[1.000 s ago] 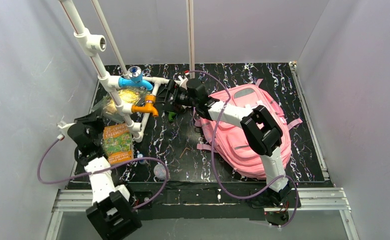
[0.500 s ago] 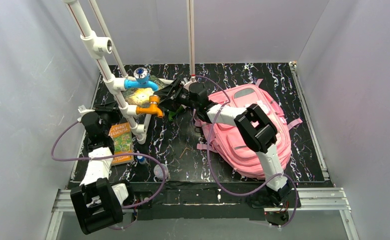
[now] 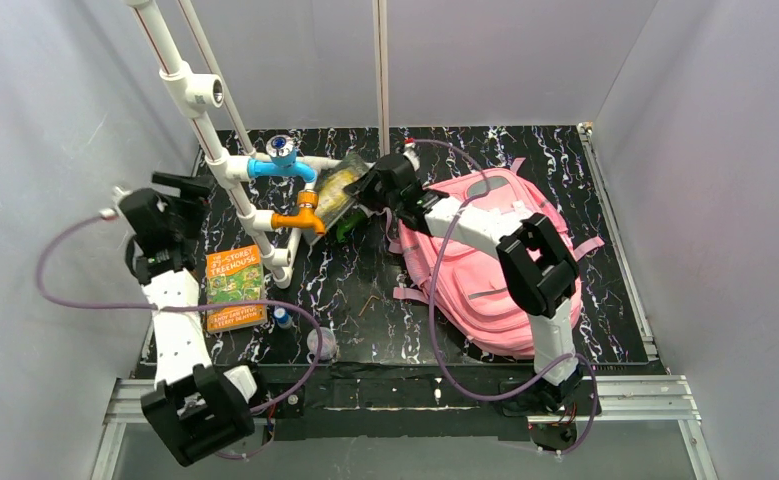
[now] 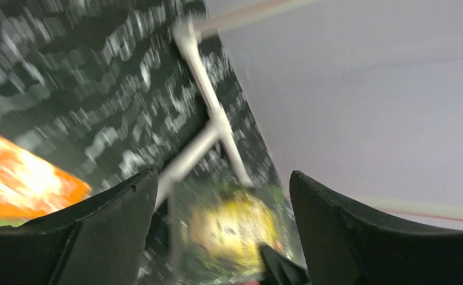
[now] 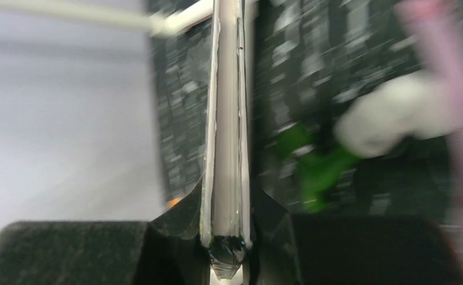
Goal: Pack the student bag
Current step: Pick up the book from the center of the board.
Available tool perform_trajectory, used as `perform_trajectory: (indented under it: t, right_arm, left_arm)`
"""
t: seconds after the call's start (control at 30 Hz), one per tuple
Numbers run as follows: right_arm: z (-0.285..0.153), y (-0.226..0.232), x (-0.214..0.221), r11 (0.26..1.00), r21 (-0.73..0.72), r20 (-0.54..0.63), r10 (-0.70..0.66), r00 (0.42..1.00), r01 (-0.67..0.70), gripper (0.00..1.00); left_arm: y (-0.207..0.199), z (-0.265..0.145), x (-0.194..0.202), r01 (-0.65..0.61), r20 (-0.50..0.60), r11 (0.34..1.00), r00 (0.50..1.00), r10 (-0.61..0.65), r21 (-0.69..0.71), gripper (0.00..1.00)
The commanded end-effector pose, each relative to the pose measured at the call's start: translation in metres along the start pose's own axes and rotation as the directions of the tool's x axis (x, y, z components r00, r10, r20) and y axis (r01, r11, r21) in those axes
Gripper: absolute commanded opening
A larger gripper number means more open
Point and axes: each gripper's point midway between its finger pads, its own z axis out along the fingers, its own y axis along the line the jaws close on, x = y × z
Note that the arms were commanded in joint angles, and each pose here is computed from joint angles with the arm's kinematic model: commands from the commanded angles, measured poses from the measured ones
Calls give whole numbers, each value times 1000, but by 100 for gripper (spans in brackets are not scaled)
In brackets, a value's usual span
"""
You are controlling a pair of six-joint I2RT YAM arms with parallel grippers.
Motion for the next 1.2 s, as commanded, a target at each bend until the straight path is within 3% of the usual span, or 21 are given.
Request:
perform_trajectory:
  t: [0.0,0.07,0.1,0.17,0.23,0.27,0.37,0.5,0.6,0.63,0.67,0.73,0.8,0.87,1.03,1.1,1.17]
  right_arm:
    - [-52,-5,-110,916,308,248,-336,909,255,1]
    - [-76,0,-128,860,382,254,-450,856,339,1]
    - [-86,2,-134,834,404,251,-496,831,376,1]
    - [-107,4,-143,799,423,243,-554,796,427,1]
    - [-127,6,-150,767,434,240,-603,761,472,1]
    - [-136,5,-154,761,441,244,-612,752,476,1]
    - [-155,7,-166,760,433,253,-619,743,485,1]
    - [-174,19,-182,781,407,290,-602,744,473,1]
    - [-180,41,-186,819,320,312,-565,764,475,1]
    - [-181,49,-186,831,290,318,-552,771,475,1]
    - [-182,57,-187,840,260,324,-541,777,476,1]
    - [-188,71,-189,850,220,340,-527,779,479,1]
    - [-193,80,-193,856,188,352,-516,781,482,1]
    - [-196,82,-196,856,178,351,-517,781,486,1]
    - [-206,74,-207,863,178,353,-505,788,473,1]
    - [-209,74,-210,867,173,357,-497,791,468,1]
    - [-213,77,-213,871,161,365,-490,792,464,1]
  left_arm:
    - [9,-67,-70,-435,183,833,839,513,-343,80]
    - [-22,-91,-91,-543,269,770,728,631,-336,80]
    - [-50,-102,-96,-626,334,728,648,685,-280,80]
    - [-117,-123,-84,-783,422,618,537,731,-75,73]
    - [-175,-138,-58,-864,477,478,491,729,158,70]
    - [-199,-149,-58,-866,516,454,493,701,210,71]
    - [-227,-178,-112,-787,615,616,508,603,46,73]
    - [-265,-216,-166,-703,733,705,429,528,-96,78]
    - [-302,-255,-176,-694,819,719,387,423,-43,80]
    - [-320,-269,-170,-729,848,684,373,378,16,80]
    - [-342,-281,-156,-791,869,604,364,335,99,80]
    - [-379,-306,-114,-891,890,366,375,259,269,80]
    - [-393,-328,-80,-894,883,166,441,162,416,79]
    - [-395,-354,-71,-891,891,97,450,64,443,79]
    - [-392,-408,-51,-933,932,7,360,-32,361,80]
    - [-395,-424,-38,-924,924,-55,379,-37,377,80]
    - [-399,-435,-19,-892,903,-163,429,-10,421,81]
